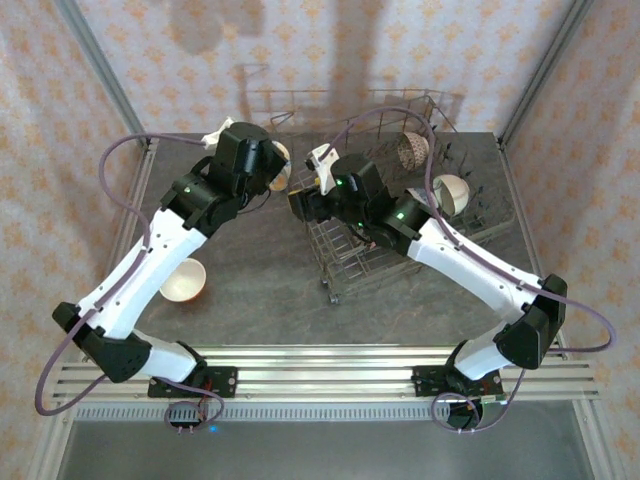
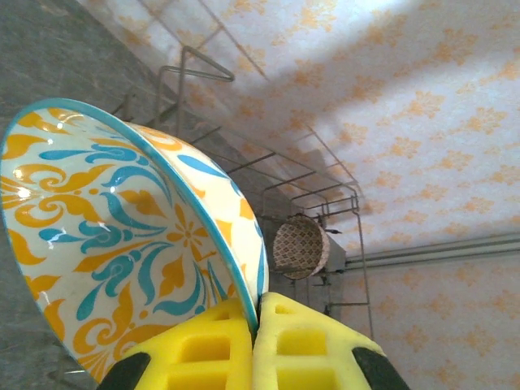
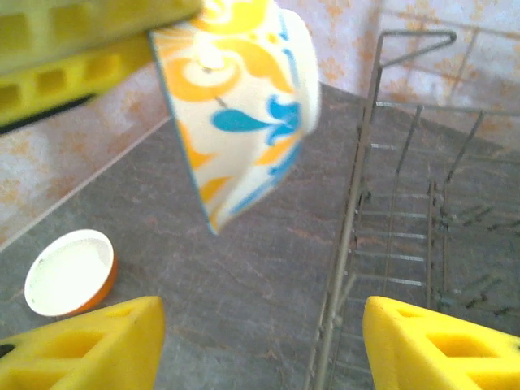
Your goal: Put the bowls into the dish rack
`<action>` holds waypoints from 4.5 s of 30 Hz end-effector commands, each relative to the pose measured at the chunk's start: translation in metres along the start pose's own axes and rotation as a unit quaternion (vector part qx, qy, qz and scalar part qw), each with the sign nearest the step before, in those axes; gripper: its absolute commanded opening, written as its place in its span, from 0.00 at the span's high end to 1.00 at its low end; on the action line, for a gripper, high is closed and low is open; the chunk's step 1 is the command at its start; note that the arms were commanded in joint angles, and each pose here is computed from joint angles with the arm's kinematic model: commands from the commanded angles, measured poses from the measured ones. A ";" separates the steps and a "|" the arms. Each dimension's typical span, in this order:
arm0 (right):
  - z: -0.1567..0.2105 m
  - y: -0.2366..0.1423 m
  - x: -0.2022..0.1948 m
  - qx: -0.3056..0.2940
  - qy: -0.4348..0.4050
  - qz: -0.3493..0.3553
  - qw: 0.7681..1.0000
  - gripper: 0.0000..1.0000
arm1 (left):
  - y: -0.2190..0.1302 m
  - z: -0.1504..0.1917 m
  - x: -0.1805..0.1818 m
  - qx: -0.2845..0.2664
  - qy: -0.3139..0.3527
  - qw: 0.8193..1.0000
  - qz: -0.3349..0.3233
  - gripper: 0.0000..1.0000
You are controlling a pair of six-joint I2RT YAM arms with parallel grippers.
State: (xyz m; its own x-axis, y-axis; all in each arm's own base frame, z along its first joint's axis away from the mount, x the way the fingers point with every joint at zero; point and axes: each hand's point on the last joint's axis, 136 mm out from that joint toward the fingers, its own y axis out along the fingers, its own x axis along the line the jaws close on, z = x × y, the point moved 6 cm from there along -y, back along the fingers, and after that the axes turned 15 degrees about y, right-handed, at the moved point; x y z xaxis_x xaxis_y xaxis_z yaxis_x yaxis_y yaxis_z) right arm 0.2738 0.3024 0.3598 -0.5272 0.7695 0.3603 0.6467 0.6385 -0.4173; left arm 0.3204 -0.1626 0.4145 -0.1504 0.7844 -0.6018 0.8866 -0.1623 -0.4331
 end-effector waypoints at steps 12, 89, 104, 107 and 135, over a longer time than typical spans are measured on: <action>-0.034 0.016 -0.004 -0.156 0.049 0.053 0.985 0.46 | -0.012 -0.021 -0.041 -0.027 -0.041 0.997 0.065 1.00; -0.086 0.035 -0.247 -0.118 0.051 0.658 0.742 1.00 | 0.045 -0.018 0.088 0.087 0.249 0.964 0.006 0.25; -0.071 0.085 -0.285 -0.076 0.021 0.671 0.738 1.00 | 0.065 -0.003 0.140 0.095 0.230 0.967 -0.058 0.24; -0.066 0.089 -0.287 -0.069 0.023 0.669 0.740 1.00 | 0.066 -0.003 0.145 0.094 0.227 0.967 -0.065 0.24; -0.019 0.123 -0.278 -0.019 0.010 0.668 0.744 1.00 | 0.063 0.006 0.161 0.115 0.187 0.973 -0.072 0.25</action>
State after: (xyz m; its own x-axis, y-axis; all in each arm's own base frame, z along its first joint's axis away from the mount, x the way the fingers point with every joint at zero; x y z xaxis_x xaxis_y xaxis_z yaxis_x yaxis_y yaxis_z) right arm 0.5131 0.1641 0.2172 0.5771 0.7312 -0.3638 0.6017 -0.6819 -0.4159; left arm 0.3564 -0.0537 0.2825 -0.0434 0.9701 -0.2389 0.7319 -0.1319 -0.6685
